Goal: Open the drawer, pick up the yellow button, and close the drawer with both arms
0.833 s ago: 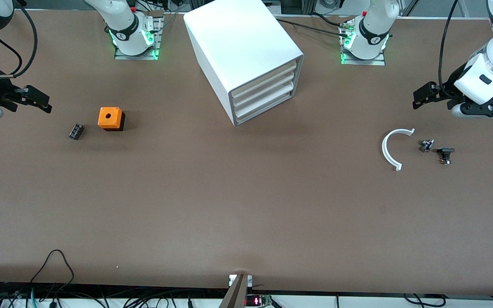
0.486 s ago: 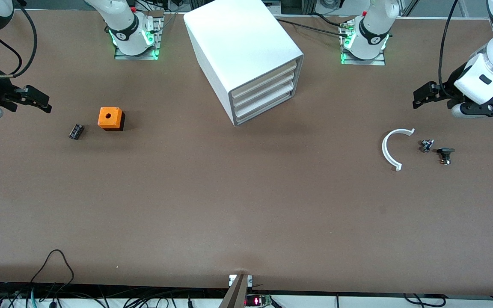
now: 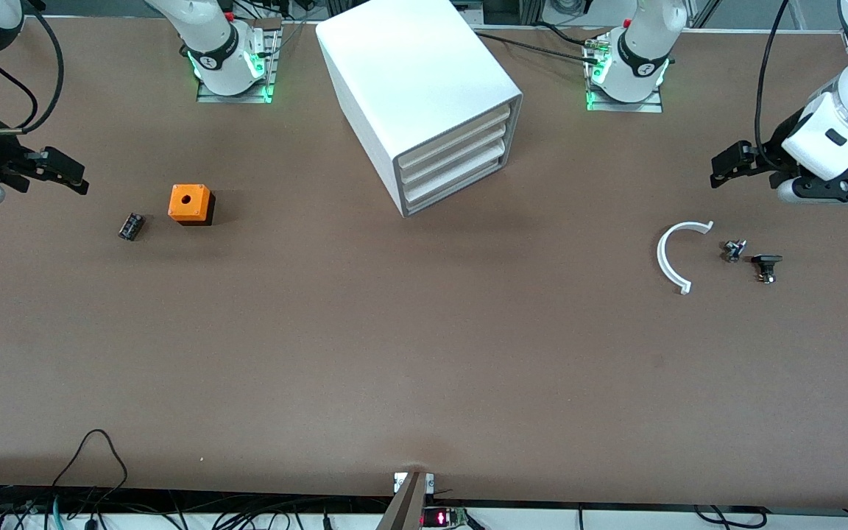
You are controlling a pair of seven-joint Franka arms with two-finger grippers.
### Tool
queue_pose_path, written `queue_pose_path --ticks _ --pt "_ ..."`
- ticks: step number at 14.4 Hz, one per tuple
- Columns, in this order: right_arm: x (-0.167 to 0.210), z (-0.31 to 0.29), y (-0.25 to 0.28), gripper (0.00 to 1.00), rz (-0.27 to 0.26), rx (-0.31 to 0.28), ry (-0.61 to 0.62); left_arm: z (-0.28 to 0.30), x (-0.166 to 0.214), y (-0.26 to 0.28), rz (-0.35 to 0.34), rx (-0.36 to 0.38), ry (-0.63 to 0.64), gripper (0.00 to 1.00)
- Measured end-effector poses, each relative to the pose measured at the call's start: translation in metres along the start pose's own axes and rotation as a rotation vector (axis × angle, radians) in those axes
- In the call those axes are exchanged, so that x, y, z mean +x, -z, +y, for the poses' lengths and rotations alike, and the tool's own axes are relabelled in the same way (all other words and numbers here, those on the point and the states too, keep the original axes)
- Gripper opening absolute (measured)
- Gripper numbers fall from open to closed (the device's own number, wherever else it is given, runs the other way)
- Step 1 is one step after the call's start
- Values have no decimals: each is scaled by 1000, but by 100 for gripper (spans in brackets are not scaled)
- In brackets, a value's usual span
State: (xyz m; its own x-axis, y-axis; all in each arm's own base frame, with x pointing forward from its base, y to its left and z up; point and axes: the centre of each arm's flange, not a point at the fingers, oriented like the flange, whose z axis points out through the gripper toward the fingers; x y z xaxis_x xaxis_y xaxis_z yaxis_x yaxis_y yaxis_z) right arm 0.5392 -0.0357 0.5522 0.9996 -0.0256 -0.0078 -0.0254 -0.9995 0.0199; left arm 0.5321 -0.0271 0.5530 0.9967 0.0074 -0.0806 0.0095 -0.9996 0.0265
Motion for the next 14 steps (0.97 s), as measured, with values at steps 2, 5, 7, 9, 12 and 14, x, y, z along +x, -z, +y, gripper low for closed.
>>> queue_pose_path --ticks 2,5,7,9,12,14 --pt "0 0 0 99 0 0 0 6 9 -9 -31 -1 -15 100" --pt "0 0 0 99 0 0 0 13 25 -28 -114 -7 -39 100" --pt "0 0 0 99 0 0 -1 23 35 -64 -216 -29 -65 100" --pt "0 0 0 99 0 4 -1 54 40 -111 -341 -144 -103 100" --pt "2 -5 -5 99 -8 55 -12 116 30 -189 -544 -439 -98 100" --pt "3 -8 -7 99 -11 66 -10 156 9 -232 -657 -594 -80 100"
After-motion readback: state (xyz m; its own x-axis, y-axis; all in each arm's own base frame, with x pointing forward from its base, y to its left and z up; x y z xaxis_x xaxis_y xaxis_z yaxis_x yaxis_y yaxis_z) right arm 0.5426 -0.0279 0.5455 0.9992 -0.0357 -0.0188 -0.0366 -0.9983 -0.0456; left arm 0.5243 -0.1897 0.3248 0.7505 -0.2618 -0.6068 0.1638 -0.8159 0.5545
